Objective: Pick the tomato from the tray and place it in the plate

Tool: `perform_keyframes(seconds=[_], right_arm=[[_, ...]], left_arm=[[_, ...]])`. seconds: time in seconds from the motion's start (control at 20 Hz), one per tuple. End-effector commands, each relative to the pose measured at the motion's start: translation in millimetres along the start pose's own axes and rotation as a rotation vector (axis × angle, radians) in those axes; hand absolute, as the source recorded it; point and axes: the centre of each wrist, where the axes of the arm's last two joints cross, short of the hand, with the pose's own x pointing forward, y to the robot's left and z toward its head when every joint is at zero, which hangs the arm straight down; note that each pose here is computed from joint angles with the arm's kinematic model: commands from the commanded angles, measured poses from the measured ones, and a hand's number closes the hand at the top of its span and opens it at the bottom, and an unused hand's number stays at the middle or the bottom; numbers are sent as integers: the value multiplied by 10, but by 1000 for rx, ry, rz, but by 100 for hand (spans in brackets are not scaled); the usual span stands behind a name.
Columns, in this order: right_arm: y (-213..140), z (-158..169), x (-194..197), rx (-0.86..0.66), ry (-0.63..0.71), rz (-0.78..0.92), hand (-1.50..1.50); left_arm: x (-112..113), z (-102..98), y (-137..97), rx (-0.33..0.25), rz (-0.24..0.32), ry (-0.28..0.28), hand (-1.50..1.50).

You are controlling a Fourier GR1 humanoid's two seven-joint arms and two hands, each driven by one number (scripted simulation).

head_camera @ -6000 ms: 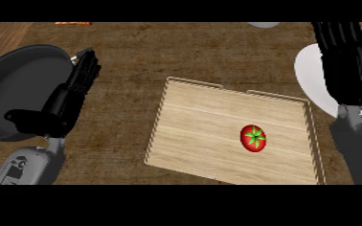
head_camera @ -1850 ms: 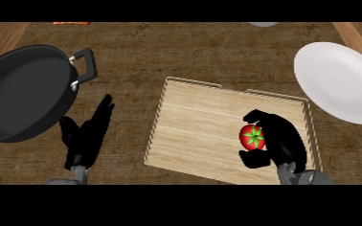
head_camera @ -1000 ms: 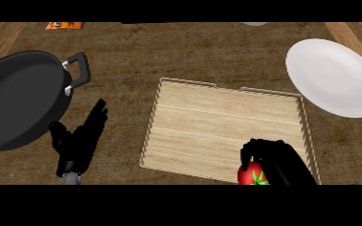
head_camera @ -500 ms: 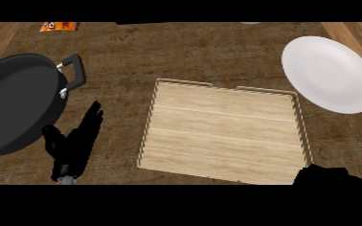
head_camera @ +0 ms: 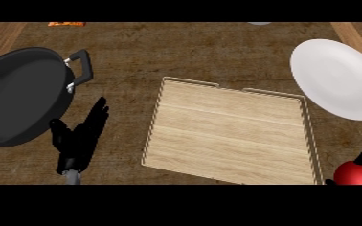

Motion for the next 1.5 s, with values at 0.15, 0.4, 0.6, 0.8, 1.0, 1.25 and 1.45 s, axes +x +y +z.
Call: perform_keyframes(seconds=[0.15, 0.4, 0.6, 0.8, 1.0, 1.25, 1.45], right_arm=[[-455, -319, -804, -148, 24, -11, 150], [-610, -660, -1176, -270, 58, 43, 150], [-668, -892, -1443, -280, 61, 50, 150], [-692, -1147, -1576, -312, 48, 45, 150], [-840, -1338, -1582, -326, 64, 69, 150], [-890, -1326, -1624, -115, 263, 265, -150], [-705, -1300, -1721, 21, 321, 228, -150]], left_arm=[[56, -115, -146, -18, -8, 36, 0], [-27, -185, -49, -44, -21, 49, 0], [13, -47, -310, -57, -17, 51, 0], [-71, -103, -114, -50, -16, 46, 0], [-22, -84, -303, -100, -18, 38, 0], [-22, -138, -267, -110, -42, 23, 0], [3, -142, -171, -116, -41, 15, 0]])
